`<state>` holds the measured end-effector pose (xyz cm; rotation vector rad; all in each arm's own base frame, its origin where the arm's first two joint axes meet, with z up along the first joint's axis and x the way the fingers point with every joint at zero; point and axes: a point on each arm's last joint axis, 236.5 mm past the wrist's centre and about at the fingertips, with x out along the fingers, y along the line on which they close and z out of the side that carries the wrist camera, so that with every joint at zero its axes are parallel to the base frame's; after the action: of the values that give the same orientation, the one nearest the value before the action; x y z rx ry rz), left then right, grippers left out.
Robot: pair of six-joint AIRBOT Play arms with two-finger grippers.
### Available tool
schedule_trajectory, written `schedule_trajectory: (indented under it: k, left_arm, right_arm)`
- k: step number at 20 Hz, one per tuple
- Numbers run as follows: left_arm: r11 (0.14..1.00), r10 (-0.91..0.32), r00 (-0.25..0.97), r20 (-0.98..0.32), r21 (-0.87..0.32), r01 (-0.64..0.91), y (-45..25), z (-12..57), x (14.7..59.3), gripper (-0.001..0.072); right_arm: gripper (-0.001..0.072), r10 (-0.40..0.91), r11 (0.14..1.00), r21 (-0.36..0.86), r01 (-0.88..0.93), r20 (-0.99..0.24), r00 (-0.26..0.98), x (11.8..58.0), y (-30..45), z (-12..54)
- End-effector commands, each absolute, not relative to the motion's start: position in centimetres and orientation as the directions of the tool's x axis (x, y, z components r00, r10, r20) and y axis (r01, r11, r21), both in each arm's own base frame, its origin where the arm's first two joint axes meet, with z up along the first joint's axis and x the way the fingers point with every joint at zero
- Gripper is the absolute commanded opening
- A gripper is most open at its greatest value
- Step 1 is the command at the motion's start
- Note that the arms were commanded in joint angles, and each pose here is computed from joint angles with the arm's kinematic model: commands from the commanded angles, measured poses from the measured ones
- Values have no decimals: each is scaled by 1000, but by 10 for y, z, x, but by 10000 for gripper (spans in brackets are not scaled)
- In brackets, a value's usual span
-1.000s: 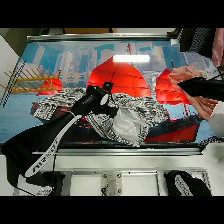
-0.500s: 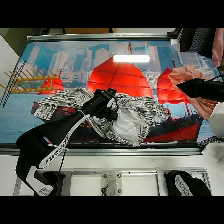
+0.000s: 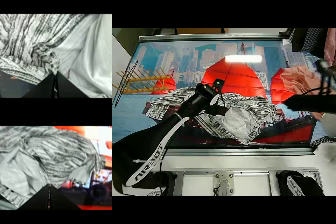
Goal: Fold the clothes and pants, and hang the long-sleeved shirts on hangers.
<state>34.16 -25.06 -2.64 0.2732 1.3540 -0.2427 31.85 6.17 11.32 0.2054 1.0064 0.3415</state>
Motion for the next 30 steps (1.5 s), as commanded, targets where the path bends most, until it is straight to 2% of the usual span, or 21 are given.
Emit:
schedule_trajectory:
  k: [1,3,6,9,10,12,17,18,19,20,21,23,25,26,28,30]
  left_arm:
    - [934,-34,216,-976,46,355,-247,-20,319,11]
    - [928,-27,204,-979,51,370,-244,-25,307,11]
    - [930,-35,177,-984,33,366,-245,-30,299,11]
    - [932,-67,175,-982,1,362,-252,-29,299,11]
    - [932,-67,176,-982,2,363,-252,-29,299,11]
    - [932,-65,174,-983,2,362,-252,-29,299,11]
    - [932,-63,173,-983,4,362,-251,-29,298,10]
    - [932,-63,173,-983,4,362,-251,-29,298,11]
    - [932,-60,170,-984,6,362,-251,-29,298,11]
    - [932,-58,168,-984,7,362,-250,-29,297,11]
    - [932,-56,166,-985,8,362,-250,-29,297,11]
    - [931,-56,194,-979,19,364,-247,-19,301,11]
    - [931,-57,306,-950,60,361,-235,37,324,10]
    - [929,-117,384,-916,36,368,-237,86,337,10]
    - [919,-287,551,-784,-64,389,-245,202,348,10]
    - [883,-438,686,-581,-136,449,-249,320,335,9]
  right_arm:
    - [64,302,953,292,-84,-886,352,291,79,33]
    - [576,377,922,386,-11,-893,246,266,110,-5]
    - [582,403,893,425,145,-901,160,245,125,-49]
    - [581,395,888,428,166,-897,198,255,133,-66]
    - [578,402,882,441,164,-888,223,263,138,-67]
    - [456,396,885,440,153,-884,250,273,143,-73]
    - [456,369,891,421,172,-890,267,286,141,-92]
    - [438,365,892,416,178,-894,261,287,140,-97]
    - [322,362,895,411,174,-896,257,287,140,-100]
    - [128,360,902,404,150,-898,253,287,140,-102]
    - [22,359,911,397,113,-897,259,288,140,-101]
    - [10,342,932,361,24,-902,262,294,133,-86]
    - [10,290,957,283,-66,-921,259,307,114,-35]
    - [10,277,961,256,-107,-919,282,316,105,12]
    - [9,293,953,233,-192,-866,406,330,103,126]
    - [9,329,940,210,-267,-757,564,328,108,242]
